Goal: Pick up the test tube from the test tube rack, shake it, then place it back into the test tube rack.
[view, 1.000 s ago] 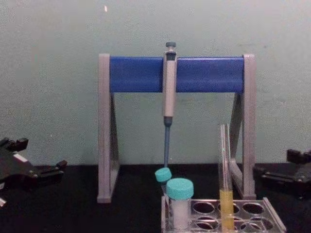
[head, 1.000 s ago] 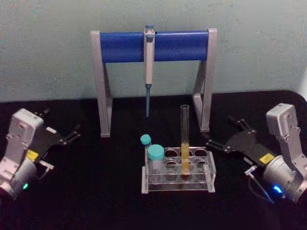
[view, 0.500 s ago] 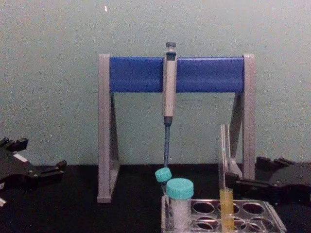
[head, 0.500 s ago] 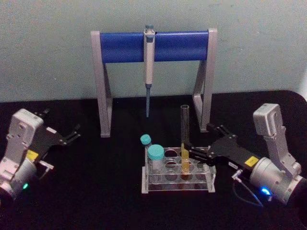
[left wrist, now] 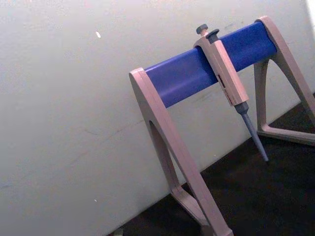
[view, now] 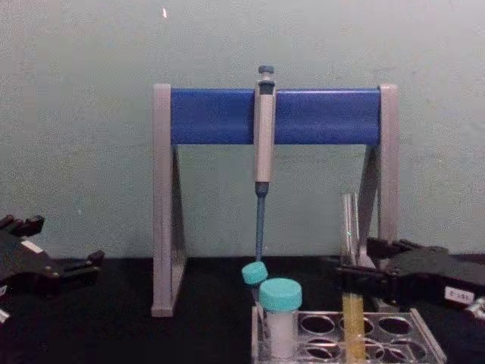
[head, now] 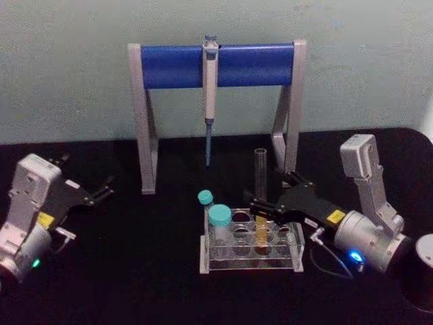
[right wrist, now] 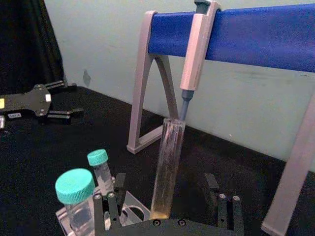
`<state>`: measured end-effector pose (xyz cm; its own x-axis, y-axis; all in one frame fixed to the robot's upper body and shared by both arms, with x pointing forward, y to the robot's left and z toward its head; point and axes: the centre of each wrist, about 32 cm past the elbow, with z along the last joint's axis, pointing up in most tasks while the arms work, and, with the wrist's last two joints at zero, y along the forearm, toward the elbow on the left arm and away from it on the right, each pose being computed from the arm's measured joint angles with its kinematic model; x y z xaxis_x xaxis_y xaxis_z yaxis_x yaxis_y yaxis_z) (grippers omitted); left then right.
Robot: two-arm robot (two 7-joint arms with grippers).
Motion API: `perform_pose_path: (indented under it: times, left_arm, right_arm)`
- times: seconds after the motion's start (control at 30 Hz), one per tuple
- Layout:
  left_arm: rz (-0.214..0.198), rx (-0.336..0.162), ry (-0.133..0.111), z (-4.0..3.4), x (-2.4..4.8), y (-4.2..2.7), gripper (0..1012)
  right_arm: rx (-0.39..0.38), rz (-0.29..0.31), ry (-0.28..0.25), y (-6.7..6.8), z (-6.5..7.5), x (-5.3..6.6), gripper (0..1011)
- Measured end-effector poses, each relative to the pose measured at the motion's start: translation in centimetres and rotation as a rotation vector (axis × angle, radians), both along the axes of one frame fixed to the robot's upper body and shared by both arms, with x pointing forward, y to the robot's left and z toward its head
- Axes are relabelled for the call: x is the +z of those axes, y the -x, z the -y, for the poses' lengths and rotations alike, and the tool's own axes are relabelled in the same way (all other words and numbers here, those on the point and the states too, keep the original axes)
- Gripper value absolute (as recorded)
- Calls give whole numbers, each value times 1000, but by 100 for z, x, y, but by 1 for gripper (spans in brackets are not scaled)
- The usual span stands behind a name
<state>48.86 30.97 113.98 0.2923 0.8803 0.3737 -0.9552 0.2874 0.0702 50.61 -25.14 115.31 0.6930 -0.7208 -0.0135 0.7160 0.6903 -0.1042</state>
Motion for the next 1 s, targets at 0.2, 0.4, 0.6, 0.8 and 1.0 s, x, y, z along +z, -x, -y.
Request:
perform_pose_path:
  times: [0.2,0.4,0.6,0.8,1.0]
  left_arm:
    - [0,0,0,0,0,0,1009]
    - [0,0,0,0,0,0,1010]
    - [0,0,0,0,0,0,1010]
    - [0,0,0,0,0,0,1010]
    - [0,0,0,0,0,0,1010]
  right_arm:
    - [9,-15,-16,-82,-28,2,1000]
    - [15,-29,-30,-135,-52,7,1000]
    - [20,-38,-37,-177,-77,6,1000]
    - [21,-40,-36,-184,-86,5,1000]
    - [20,-39,-36,-181,-85,4,1000]
